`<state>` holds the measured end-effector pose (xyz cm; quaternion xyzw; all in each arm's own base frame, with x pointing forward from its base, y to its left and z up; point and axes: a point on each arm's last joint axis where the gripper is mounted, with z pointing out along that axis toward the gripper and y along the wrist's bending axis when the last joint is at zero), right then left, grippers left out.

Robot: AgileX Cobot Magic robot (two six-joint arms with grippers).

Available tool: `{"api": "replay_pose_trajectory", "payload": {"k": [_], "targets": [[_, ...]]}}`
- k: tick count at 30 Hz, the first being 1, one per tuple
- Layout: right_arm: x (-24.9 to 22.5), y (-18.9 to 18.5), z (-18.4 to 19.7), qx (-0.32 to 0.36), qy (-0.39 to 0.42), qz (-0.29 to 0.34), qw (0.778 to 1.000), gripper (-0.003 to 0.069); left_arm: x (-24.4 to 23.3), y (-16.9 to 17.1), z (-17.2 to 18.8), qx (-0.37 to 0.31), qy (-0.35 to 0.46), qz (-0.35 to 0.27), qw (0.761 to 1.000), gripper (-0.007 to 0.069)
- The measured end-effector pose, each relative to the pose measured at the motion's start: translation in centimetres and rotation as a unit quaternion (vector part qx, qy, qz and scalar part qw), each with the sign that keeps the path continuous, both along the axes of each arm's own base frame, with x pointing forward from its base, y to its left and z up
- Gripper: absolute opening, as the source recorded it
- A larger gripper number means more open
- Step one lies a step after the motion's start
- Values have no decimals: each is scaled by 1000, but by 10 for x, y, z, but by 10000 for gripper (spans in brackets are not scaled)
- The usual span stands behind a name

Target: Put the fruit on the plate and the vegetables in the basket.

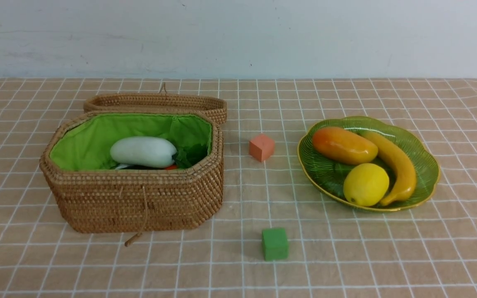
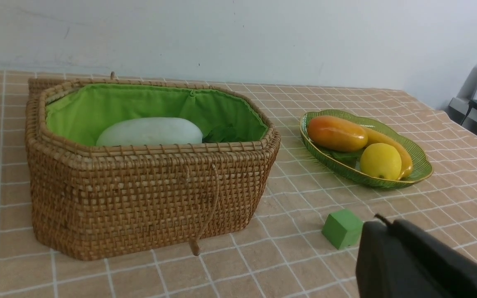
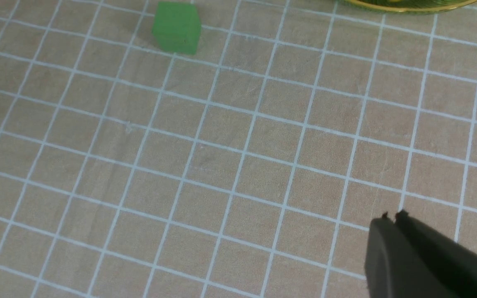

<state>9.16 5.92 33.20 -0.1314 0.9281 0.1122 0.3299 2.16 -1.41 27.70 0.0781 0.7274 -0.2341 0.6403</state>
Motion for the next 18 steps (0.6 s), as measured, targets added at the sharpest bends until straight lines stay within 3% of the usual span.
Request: {"api": "replay_pose_trajectory", "payload": {"k": [6, 10, 12, 18], "targets": [[5, -13, -1, 19, -63, -43, 997, -3, 0, 0, 0, 0, 0, 0, 1000, -10], [3, -35, -29, 44, -183, -97, 977, -18, 0, 0, -2, 2, 4, 0, 1000, -7], [-11, -49, -76, 37, -237, -138, 961, -18, 0, 0, -2, 4, 8, -1, 1000, -5], [-37, -62, -148, 25, -299, -209, 931, -18, 1, 0, -3, 5, 10, -1, 1000, -1]]}}
